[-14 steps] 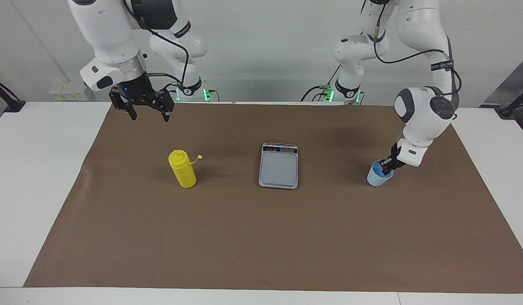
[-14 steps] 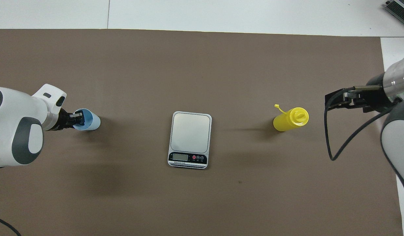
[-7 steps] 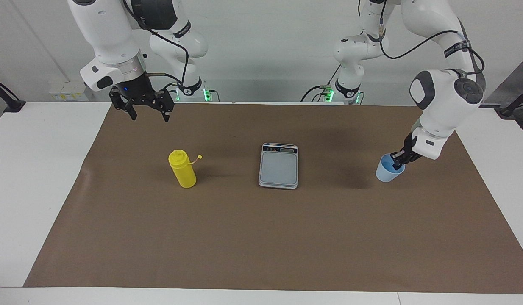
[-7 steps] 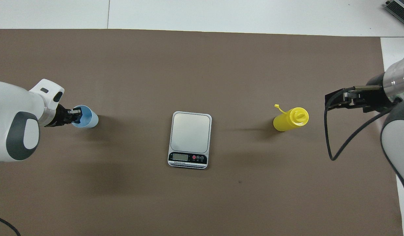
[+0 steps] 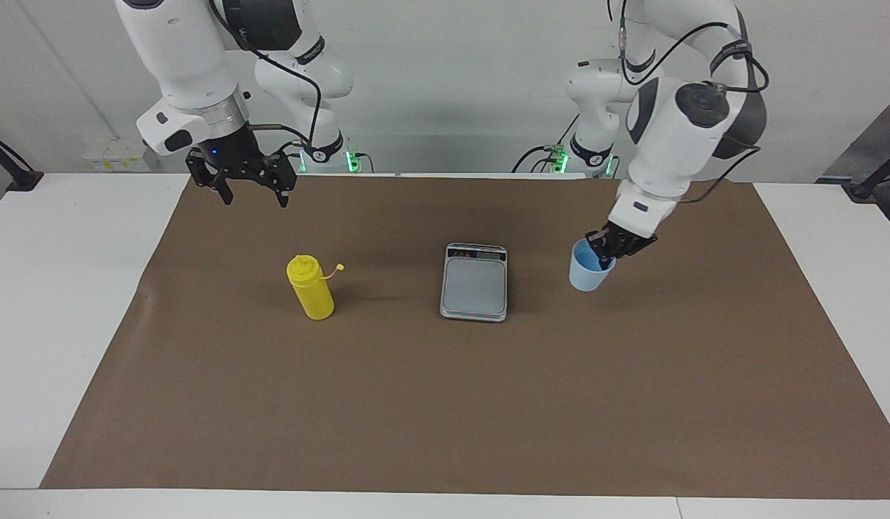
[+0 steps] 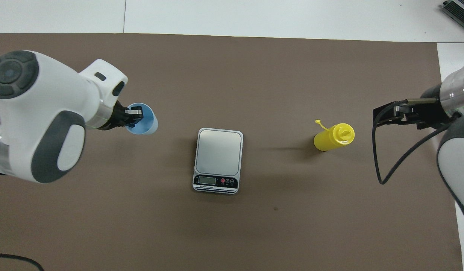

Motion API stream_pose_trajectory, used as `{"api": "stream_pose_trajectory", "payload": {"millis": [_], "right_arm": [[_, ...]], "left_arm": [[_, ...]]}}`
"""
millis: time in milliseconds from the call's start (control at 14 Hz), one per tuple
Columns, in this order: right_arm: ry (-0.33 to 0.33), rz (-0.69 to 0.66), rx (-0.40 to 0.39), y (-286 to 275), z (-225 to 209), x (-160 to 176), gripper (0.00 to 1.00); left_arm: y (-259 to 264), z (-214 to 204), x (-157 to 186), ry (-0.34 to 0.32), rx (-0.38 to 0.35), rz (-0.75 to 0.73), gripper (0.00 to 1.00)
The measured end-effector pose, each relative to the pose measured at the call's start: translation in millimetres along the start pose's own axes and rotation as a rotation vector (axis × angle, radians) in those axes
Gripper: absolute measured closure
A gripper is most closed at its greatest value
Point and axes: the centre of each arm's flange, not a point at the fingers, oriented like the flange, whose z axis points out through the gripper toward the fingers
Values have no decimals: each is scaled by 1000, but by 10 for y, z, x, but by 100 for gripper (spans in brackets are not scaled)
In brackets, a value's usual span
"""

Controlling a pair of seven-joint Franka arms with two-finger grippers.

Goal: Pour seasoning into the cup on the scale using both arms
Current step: 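Carry the blue cup onto the scale with the left gripper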

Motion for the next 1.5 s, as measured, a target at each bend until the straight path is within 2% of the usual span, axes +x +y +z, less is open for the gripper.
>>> {"api": "stream_pose_trajectory", "payload": {"millis": [142,356,570,854,1495], "right_arm": [[0,0,0,0,0,0,0],[0,0,0,0,1,0,0],[-1,0,0,0,4,0,0],[-1,0,0,0,5,0,0],[-12,-17,-2,-2,56,-15,0]], "left_arm": [[495,220,-288,17,-21,16,96],[862,536,-587,9,-24,63,96],[1119,851,-715,34,15,62,96],[1229,1191,-717,28,19,59,96],[1209,1197,-627,55,-2,49,96]]}}
